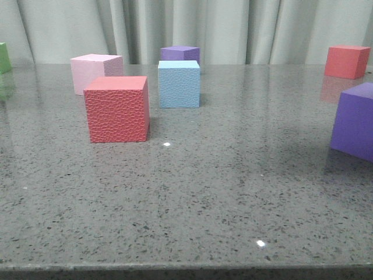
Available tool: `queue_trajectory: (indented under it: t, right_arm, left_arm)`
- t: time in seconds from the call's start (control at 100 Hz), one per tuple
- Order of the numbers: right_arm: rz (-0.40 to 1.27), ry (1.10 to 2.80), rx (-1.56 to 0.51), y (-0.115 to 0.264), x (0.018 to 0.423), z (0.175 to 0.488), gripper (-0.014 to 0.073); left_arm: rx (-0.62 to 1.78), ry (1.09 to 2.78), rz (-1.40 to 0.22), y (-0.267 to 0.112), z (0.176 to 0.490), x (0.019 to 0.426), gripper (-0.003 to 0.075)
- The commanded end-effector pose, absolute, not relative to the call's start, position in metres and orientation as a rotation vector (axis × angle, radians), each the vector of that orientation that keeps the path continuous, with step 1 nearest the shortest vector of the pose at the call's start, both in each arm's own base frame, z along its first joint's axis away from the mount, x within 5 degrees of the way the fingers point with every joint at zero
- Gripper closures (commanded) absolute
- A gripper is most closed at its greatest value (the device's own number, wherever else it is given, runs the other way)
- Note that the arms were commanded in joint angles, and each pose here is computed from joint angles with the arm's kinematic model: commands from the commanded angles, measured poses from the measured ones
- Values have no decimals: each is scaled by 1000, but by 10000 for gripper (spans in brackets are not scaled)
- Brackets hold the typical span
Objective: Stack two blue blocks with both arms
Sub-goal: 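Lower the left gripper onto the other light blue cube and close, then lift the cube with the left gripper and move it above the placed cube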
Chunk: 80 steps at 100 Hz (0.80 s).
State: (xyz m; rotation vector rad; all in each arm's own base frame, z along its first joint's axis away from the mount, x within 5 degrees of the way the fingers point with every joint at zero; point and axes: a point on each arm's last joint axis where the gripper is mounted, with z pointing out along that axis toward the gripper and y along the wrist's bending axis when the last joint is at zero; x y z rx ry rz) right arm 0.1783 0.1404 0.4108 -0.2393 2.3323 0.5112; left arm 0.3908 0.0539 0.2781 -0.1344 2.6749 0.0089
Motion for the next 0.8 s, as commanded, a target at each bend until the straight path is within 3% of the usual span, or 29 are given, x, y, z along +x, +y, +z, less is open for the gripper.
queue_trajectory:
  t: [0.0,0.2,0.49,0.79]
  right_arm:
    - [558,2222,-240,137,175,429,46]
    - [562,2215,-239,137,175,429,46]
    - [562,2215,-239,137,175,429,46]
    - [562,2215,-239,137,175,429,46]
  left_arm:
    - [-132,2567,13,53,308,389,87]
    - [-124,2570,15,53,309,388,209]
    - [-124,2574,14,53,308,388,232]
    - [-124,2578,14,53,308,388,368]
